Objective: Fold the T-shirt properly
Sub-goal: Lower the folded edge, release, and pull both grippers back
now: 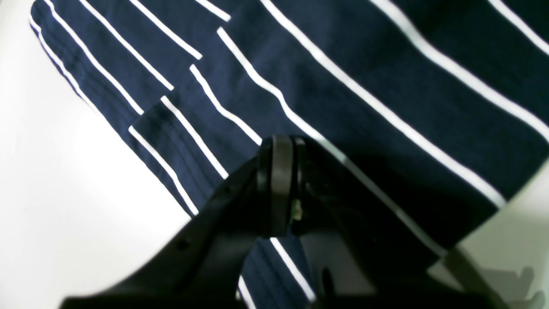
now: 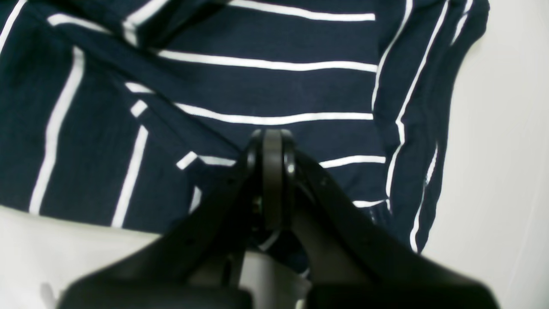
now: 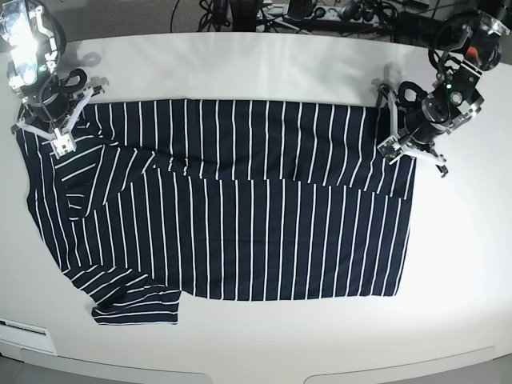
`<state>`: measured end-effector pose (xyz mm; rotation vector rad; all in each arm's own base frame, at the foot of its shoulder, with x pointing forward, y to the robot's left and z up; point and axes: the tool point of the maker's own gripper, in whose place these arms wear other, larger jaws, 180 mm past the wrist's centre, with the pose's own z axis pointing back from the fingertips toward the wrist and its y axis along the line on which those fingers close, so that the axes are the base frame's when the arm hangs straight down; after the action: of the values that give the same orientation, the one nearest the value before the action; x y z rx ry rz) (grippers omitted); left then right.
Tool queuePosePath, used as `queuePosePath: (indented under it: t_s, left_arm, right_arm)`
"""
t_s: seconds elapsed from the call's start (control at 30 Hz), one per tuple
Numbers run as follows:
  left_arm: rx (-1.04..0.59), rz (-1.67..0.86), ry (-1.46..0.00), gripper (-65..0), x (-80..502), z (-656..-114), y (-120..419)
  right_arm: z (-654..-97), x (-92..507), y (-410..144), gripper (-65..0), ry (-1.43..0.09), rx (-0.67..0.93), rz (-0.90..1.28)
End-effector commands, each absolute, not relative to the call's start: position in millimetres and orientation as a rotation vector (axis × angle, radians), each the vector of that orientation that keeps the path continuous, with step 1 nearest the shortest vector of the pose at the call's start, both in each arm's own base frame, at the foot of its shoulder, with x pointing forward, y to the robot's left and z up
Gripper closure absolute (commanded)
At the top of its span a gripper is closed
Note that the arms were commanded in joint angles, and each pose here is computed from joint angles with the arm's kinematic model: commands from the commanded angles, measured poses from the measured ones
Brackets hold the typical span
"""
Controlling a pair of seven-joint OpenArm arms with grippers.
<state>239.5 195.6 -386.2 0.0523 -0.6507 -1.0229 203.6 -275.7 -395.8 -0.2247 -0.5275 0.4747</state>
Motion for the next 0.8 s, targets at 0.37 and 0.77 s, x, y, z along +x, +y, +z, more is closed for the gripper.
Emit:
queuePosePath:
  t_s: [0.37, 0.77]
  left_arm:
    - [-0.038, -1.082, -0.471, 0.0, 164.4, -409.0, 184.7]
    - [0.037, -1.165, -0.373, 0.0, 128.2, -410.6, 198.8]
  right_arm:
    - [-409.9, 143.3, -278.5, 0.0, -0.398, -0.24, 0.52]
    - [-403.0, 98.9, -265.1, 0.0, -0.342, -0.234, 0.577]
